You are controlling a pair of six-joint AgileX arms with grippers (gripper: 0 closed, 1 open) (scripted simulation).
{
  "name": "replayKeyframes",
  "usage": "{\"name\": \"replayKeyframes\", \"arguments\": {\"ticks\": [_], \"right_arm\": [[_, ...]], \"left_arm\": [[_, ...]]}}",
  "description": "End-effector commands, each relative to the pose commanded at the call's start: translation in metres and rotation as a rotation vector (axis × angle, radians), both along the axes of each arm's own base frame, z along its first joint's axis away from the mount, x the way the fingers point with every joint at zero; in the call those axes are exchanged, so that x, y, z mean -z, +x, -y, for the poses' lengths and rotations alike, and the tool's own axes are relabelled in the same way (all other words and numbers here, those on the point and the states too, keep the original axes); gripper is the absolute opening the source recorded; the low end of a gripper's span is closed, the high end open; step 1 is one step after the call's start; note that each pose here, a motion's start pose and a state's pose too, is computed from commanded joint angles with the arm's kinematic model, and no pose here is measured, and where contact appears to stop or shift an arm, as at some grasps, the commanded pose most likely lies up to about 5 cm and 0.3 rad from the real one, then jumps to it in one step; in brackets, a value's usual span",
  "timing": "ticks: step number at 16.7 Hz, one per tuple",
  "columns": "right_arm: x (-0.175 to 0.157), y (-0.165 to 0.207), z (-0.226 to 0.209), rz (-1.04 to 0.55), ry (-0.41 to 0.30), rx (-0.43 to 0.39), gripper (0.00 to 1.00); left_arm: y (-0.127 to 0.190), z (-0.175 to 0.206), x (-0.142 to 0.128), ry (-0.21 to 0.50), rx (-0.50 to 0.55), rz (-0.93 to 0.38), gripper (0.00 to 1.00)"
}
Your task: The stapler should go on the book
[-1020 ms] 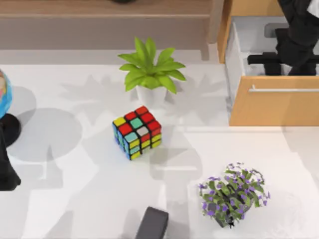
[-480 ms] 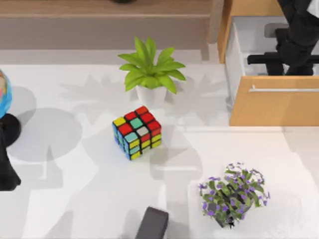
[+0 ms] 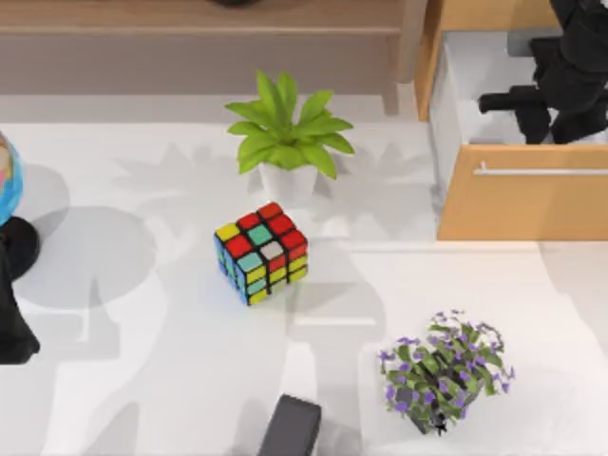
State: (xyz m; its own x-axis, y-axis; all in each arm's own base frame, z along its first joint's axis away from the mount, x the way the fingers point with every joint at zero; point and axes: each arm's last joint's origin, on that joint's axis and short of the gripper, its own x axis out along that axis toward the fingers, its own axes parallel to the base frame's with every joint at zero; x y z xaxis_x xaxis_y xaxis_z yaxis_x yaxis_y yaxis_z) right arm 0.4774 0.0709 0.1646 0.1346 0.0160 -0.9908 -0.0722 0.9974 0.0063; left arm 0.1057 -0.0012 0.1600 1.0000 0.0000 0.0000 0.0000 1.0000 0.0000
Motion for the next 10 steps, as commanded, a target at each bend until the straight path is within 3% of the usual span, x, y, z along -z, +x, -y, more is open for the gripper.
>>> {"name": "replayKeyframes", "arguments": {"ticks": [5,10], "right_arm": [[-0.059,-0.02,0.018,0.14,0.02,-0.11,0.0],[-0.113,-0.055,0.071,0.292,-0.005,-0.145,0.0]], "left_arm": [[0.0,0.0,0.0,0.0,0.0,0.0,1.0],[0.0,0.0,0.0,0.0,0.0,0.0,1.0]]}}
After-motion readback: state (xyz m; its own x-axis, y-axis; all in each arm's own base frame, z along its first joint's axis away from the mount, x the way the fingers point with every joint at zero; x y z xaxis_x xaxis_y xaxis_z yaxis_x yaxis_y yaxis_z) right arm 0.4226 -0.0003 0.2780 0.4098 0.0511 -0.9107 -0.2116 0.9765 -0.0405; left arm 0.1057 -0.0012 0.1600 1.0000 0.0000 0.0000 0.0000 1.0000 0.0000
